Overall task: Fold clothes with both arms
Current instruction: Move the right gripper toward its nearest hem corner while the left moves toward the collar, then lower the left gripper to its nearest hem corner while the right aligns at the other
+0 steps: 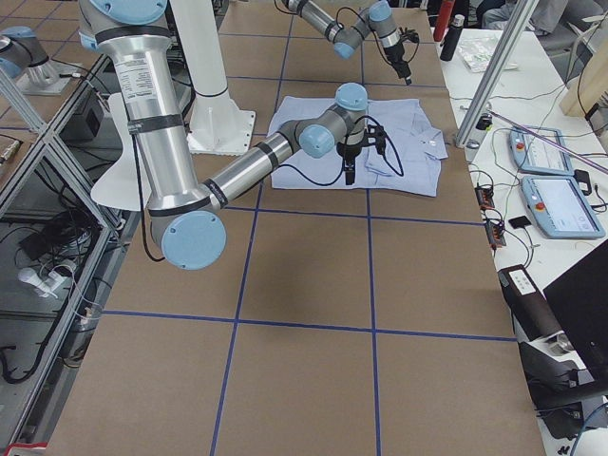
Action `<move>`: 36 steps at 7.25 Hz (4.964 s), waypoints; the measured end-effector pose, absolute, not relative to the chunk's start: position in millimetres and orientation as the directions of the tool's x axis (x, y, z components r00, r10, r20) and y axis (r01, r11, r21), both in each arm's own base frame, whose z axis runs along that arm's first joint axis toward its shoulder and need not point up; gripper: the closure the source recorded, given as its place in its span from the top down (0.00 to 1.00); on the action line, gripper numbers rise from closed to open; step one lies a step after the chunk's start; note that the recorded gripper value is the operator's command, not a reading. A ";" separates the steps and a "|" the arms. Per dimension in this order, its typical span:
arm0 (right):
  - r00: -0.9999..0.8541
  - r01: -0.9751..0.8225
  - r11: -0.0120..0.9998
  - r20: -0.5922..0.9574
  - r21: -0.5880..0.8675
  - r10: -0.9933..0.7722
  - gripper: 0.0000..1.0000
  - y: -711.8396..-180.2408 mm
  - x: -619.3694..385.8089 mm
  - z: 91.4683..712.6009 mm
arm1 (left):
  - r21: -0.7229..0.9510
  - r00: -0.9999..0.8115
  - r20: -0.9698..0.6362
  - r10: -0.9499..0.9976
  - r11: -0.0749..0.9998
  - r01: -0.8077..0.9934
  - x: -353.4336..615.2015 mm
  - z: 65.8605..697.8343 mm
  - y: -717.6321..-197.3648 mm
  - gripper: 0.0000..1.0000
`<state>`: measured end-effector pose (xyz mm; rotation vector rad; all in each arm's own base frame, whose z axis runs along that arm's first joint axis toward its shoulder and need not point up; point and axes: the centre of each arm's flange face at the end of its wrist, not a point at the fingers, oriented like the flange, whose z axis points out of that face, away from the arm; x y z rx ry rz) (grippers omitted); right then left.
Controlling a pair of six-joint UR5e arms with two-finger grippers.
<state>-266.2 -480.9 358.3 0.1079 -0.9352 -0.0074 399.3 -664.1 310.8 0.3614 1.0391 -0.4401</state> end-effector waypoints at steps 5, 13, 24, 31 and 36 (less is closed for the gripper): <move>0.574 0.014 1.000 0.819 0.022 -0.026 1.00 -356.8 -367.6 368.7 | 0.066 0.359 -0.928 -0.099 0.905 0.421 337.0 313.3 -555.5 0.99; 0.652 0.059 0.998 0.757 0.008 -0.045 0.88 -293.4 -453.4 399.3 | 0.038 0.339 -0.933 -0.119 0.905 0.424 345.2 309.5 -544.1 0.99; 0.659 0.077 0.997 0.751 -0.013 -0.041 0.46 -289.1 -457.0 403.2 | 0.037 0.342 -0.932 -0.122 0.905 0.423 346.0 311.7 -545.2 0.96; 0.640 0.092 0.996 0.767 -0.017 -0.046 0.00 -286.2 -456.1 393.3 | 0.036 0.342 -0.931 -0.123 0.905 0.423 347.2 310.5 -547.5 0.89; 0.608 0.059 0.998 0.794 -0.005 -0.032 0.00 -300.5 -453.1 371.4 | -0.054 0.309 -0.934 -0.181 0.924 0.379 354.2 321.2 -485.4 0.90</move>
